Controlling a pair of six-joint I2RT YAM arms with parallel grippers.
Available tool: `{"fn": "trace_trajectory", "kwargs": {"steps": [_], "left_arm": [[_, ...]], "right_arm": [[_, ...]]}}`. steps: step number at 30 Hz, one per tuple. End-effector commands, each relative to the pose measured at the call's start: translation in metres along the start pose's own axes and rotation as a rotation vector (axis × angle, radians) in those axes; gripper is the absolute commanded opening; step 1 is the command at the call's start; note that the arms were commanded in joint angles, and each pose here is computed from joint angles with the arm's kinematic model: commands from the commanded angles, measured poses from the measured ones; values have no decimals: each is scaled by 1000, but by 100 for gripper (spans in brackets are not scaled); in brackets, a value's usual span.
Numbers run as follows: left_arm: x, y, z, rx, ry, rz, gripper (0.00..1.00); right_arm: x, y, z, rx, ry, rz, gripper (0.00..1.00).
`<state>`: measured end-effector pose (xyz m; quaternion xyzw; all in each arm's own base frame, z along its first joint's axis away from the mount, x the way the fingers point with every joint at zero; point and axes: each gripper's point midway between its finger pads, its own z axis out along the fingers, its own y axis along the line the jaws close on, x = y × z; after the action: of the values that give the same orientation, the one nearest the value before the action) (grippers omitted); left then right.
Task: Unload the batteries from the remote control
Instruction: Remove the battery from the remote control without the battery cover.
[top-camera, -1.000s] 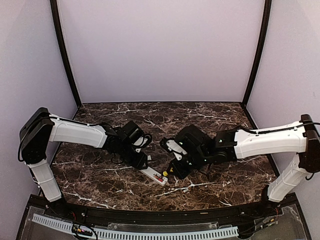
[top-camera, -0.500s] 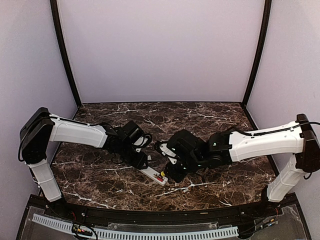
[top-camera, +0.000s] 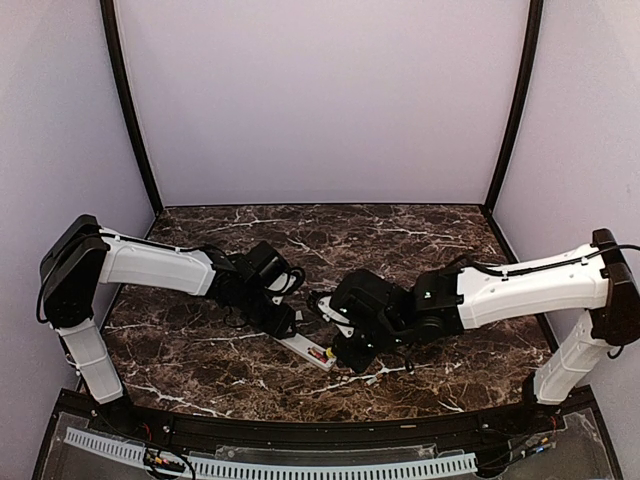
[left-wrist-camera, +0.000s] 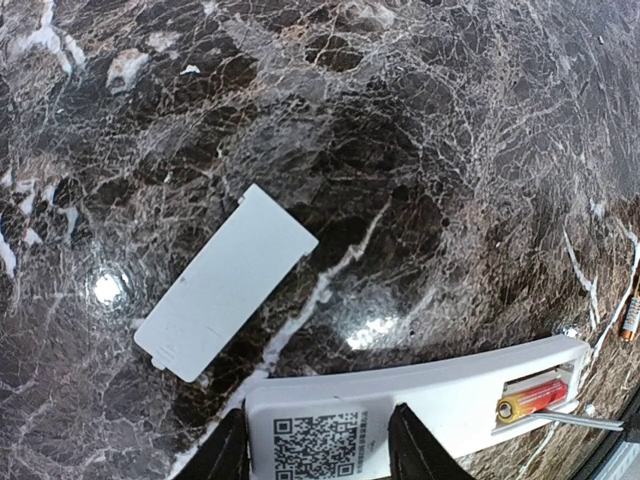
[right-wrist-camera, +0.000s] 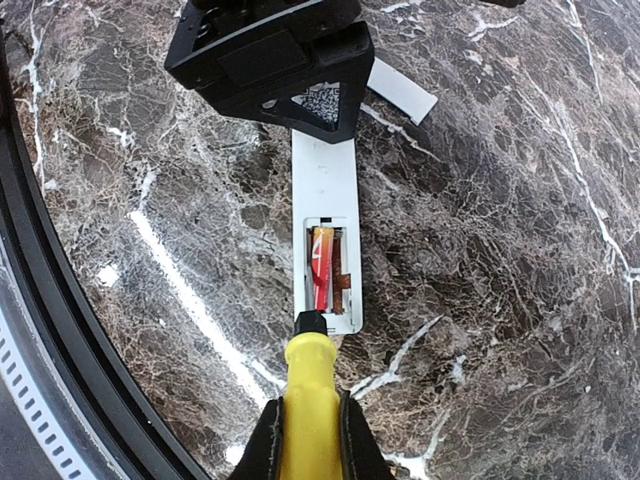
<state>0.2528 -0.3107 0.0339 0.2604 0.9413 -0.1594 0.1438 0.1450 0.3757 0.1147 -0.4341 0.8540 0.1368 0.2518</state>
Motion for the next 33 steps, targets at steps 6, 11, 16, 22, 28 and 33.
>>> {"fn": "trace_trajectory", "kwargs": {"steps": [6,11,16,22,28,33], "left_arm": [[28,8,11,-44,103,17,47],[27,8,13,-42,106,18,47],[28,8,13,-42,108,19,47],[26,8,13,-44,102,17,47],[17,4,3,-31,58,-2,48],[2,-4,-12,-4,4,-35,62]], "right_arm": [[5,-23,-9,200,9,-26,0],[-9,-34,-24,261,-62,7,0],[-14,-33,-29,252,-89,30,0],[-17,-31,-28,228,-101,70,0],[-24,-40,-36,195,-137,158,0],[-27,-56,-46,153,-177,258,0]]}}
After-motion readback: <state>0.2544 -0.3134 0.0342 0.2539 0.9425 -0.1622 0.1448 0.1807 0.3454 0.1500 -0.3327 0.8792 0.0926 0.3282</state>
